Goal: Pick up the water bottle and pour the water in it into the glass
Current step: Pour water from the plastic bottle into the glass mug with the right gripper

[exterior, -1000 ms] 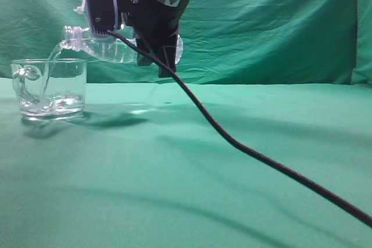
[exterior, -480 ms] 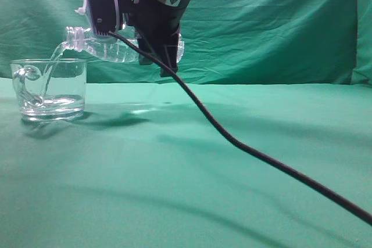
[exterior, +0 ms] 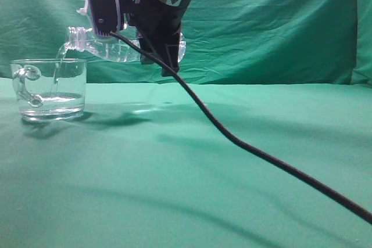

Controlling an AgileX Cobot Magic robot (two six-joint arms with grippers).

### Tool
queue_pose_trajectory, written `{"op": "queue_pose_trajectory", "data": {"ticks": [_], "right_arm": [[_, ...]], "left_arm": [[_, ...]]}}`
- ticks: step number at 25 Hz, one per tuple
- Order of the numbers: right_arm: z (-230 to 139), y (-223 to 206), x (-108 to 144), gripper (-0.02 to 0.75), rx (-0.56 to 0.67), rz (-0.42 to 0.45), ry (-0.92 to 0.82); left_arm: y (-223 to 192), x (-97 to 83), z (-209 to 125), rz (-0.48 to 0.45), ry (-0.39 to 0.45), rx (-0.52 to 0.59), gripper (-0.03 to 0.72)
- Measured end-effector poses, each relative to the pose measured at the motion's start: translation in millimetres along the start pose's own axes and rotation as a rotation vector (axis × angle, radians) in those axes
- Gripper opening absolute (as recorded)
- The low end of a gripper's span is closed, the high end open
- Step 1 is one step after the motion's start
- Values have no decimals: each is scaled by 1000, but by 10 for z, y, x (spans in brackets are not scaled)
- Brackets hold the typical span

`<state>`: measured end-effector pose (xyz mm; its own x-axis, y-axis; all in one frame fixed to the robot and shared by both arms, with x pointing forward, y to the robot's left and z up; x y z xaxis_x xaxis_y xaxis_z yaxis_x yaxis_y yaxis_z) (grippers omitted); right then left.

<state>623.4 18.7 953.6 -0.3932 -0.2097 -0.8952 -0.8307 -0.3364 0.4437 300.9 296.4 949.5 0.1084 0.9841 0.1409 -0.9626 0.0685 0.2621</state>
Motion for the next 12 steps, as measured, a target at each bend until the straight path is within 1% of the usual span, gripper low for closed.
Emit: {"op": "queue_pose_trajectory", "data": {"ticks": [3,4,12], "right_arm": [[0,0,0,313,0,0,0],[0,0,0,273,0,0,0],[0,0,0,278,0,0,0]], "left_arm": [[0,0,0,0,0,0,0],[0,0,0,0,0,0,0],[0,0,0,0,0,0,0]]}}
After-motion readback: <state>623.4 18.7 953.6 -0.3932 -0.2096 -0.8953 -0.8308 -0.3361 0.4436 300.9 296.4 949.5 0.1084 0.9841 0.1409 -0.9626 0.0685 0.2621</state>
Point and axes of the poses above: a point on each arm's last joint axis where the gripper is mounted, y pointing back along that axis away from the gripper, x along the wrist's bending axis when the last joint is at zero, z = x × y, the point moved 1 cm from there along -y, pointing out along that axis toward the gripper, and after that the axes turned 2 degrees about y, right-handed, at the moved point
